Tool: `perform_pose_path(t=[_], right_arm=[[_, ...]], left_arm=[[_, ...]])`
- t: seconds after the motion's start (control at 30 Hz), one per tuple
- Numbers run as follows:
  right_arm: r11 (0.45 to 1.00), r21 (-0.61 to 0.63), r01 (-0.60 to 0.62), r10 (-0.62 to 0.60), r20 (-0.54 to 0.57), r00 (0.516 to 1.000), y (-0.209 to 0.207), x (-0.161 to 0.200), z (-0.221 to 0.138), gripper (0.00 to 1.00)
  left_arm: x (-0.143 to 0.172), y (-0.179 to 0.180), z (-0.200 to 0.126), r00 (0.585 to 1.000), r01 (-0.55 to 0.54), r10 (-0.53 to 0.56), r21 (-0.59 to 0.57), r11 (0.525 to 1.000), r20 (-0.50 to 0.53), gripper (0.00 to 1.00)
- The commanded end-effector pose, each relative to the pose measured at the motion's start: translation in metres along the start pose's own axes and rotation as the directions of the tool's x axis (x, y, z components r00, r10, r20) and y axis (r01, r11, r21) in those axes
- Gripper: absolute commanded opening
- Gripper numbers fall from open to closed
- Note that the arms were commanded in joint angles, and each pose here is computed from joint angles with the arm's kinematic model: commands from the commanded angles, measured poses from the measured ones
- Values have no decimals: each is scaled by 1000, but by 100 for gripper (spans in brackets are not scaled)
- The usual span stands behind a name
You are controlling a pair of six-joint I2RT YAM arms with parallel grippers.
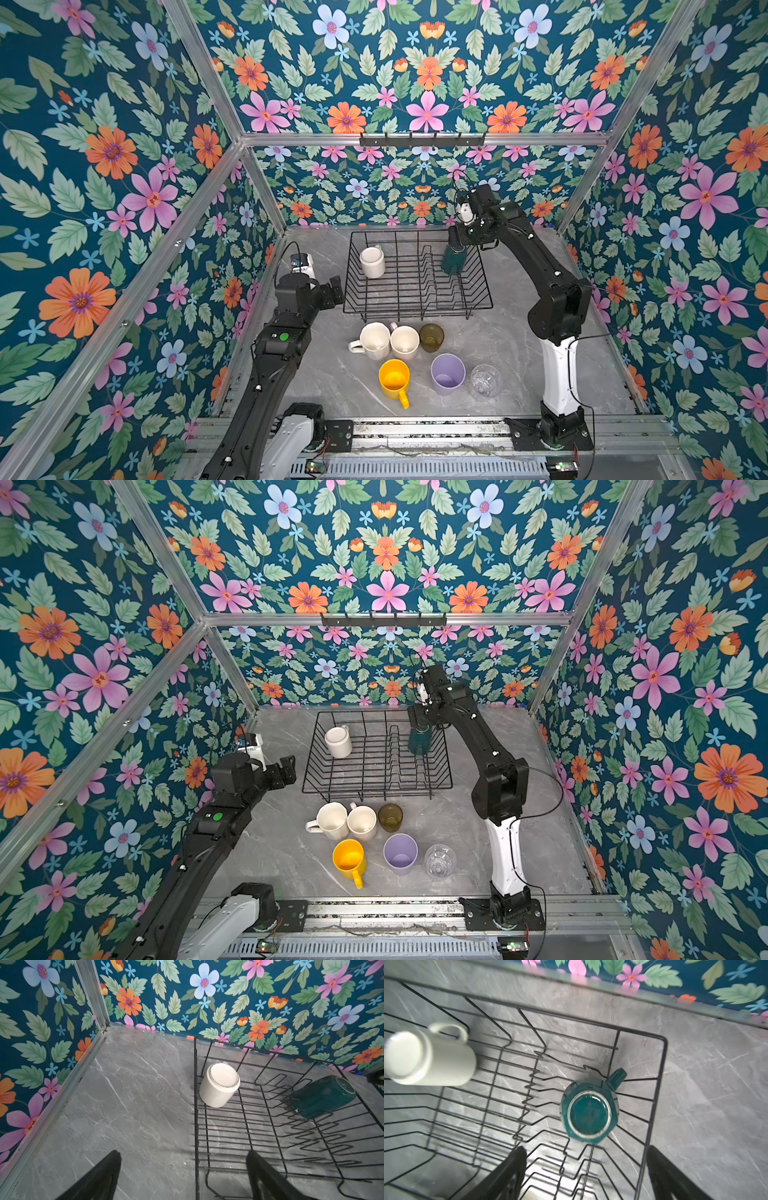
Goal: Load cups into a dish rack
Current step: Place the cup upside down at the dish rack, then pick up the cup from the center of the table.
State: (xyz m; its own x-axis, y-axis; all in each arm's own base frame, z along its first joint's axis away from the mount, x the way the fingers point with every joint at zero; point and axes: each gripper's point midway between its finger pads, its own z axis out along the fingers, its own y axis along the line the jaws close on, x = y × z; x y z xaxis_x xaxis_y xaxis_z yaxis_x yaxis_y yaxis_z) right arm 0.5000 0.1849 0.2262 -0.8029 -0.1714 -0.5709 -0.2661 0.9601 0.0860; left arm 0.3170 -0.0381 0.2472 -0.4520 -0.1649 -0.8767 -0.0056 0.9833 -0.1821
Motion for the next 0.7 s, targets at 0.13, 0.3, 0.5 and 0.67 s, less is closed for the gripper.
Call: perform_pose_path(t=[0.13, 0.3, 0.5, 0.67], right_arm=[[993, -106, -53, 68, 141, 988, 16, 4, -45, 89], [980, -174, -91, 122, 178, 976, 22, 28, -67, 90], [971, -211, -115, 164, 230, 959, 22, 49, -90, 92], [966, -231, -118, 172, 233, 957, 25, 60, -95, 94]], left_arm=[[42, -19, 4, 972, -13, 40, 117, 993, -232, 83], [57, -34, 0, 949, -5, 70, 205, 979, -307, 77], [69, -64, -11, 922, -52, 154, 280, 958, -355, 74], [86, -78, -13, 882, -127, 231, 263, 956, -411, 70]])
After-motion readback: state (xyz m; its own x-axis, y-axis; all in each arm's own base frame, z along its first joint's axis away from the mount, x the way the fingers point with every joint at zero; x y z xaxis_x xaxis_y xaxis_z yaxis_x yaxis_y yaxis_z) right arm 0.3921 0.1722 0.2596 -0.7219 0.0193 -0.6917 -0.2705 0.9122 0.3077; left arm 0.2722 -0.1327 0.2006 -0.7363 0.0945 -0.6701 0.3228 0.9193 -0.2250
